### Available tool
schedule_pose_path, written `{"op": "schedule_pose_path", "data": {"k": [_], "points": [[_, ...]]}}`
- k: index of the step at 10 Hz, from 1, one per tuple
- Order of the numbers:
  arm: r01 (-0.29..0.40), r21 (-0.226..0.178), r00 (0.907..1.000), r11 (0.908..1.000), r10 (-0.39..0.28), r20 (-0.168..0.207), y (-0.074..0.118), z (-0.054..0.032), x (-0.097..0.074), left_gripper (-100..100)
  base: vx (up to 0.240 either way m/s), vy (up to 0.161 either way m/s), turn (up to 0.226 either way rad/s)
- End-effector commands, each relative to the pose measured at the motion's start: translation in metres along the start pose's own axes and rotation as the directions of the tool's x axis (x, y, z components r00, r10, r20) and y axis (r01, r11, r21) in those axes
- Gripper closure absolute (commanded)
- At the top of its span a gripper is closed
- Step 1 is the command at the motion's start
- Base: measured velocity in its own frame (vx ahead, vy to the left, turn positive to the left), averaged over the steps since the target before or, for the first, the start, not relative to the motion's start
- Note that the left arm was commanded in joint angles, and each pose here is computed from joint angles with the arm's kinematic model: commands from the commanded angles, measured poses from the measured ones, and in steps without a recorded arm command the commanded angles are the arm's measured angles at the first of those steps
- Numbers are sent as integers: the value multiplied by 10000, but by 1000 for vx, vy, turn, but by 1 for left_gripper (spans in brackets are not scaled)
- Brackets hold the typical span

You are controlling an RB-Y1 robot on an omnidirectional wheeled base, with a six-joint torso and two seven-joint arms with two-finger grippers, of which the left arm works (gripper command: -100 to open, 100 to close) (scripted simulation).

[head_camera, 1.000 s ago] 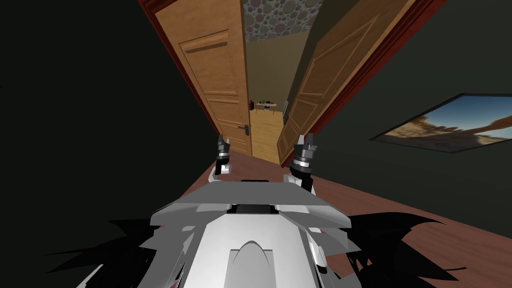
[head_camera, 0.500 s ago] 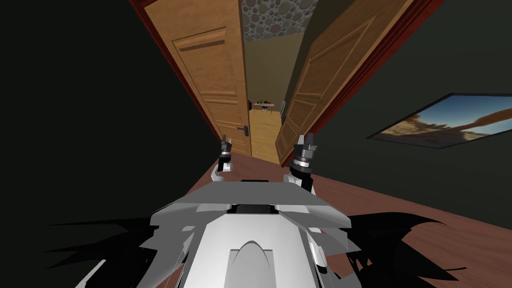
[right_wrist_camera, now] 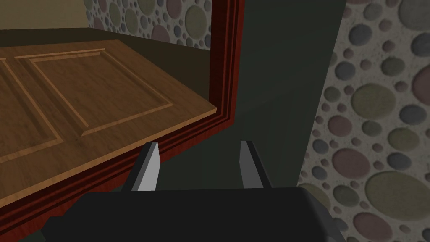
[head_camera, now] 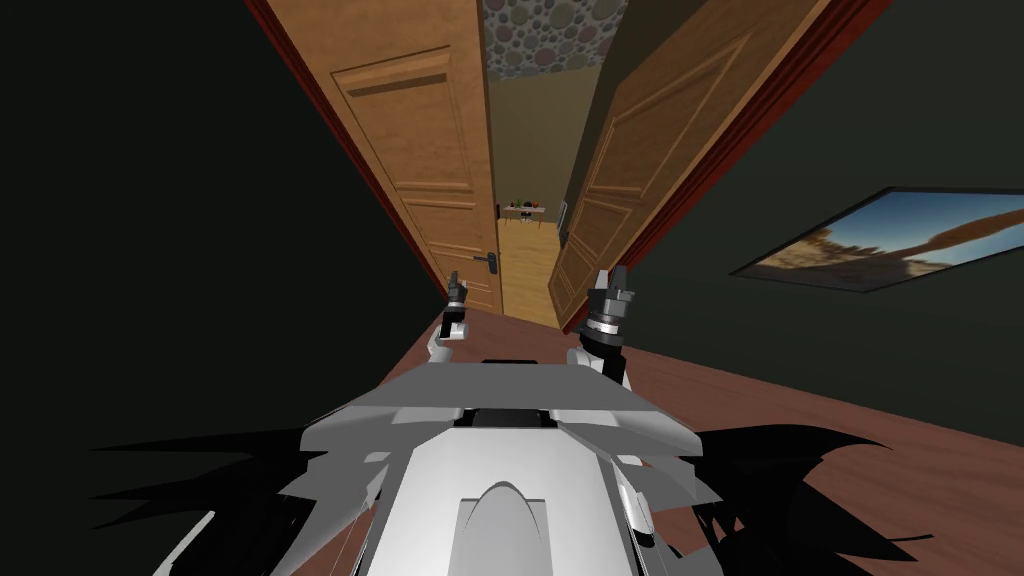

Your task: Push the door open

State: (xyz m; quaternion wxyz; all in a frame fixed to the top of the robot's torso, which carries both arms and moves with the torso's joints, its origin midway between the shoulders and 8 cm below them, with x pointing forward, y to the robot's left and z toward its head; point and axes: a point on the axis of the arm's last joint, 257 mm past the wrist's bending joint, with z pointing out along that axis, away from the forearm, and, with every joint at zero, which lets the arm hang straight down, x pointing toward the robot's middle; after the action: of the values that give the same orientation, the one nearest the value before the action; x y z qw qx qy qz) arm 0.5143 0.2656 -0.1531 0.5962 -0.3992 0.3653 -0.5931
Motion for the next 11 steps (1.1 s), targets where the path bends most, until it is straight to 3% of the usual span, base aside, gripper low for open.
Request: {"op": "schedule_pose_path", "data": {"k": [1,2,3,4,5,6,8,9,11], "points": [[-36,-175,10000,9998,35,-64,95,103,38,-100,61,85,-151],[-43,-425,10000,9991,41,-41,208,59,26,-100,51,74,-41],[-62,-507,9999,9987,58,-86,257,130,51,-100,53,68,-64],[-67,-663,10000,9978,62,-72,328,100,43,-100,32,61,-45],[-84,-733,9999,9973,76,-117,369,171,70,-100,31,70,-75],[-90,-898,9999,9959,81,-103,443,139,62,-100,31,60,-50],[-124,-1157,9998,9932,104,-181,572,253,114,-100,45,86,-106],[-132,-1358,9998,9907,110,-166,661,210,105,-100,48,75,-58],[-167,-1694,9996,9854,128,-237,815,295,158,-100,36,82,-91]]}}
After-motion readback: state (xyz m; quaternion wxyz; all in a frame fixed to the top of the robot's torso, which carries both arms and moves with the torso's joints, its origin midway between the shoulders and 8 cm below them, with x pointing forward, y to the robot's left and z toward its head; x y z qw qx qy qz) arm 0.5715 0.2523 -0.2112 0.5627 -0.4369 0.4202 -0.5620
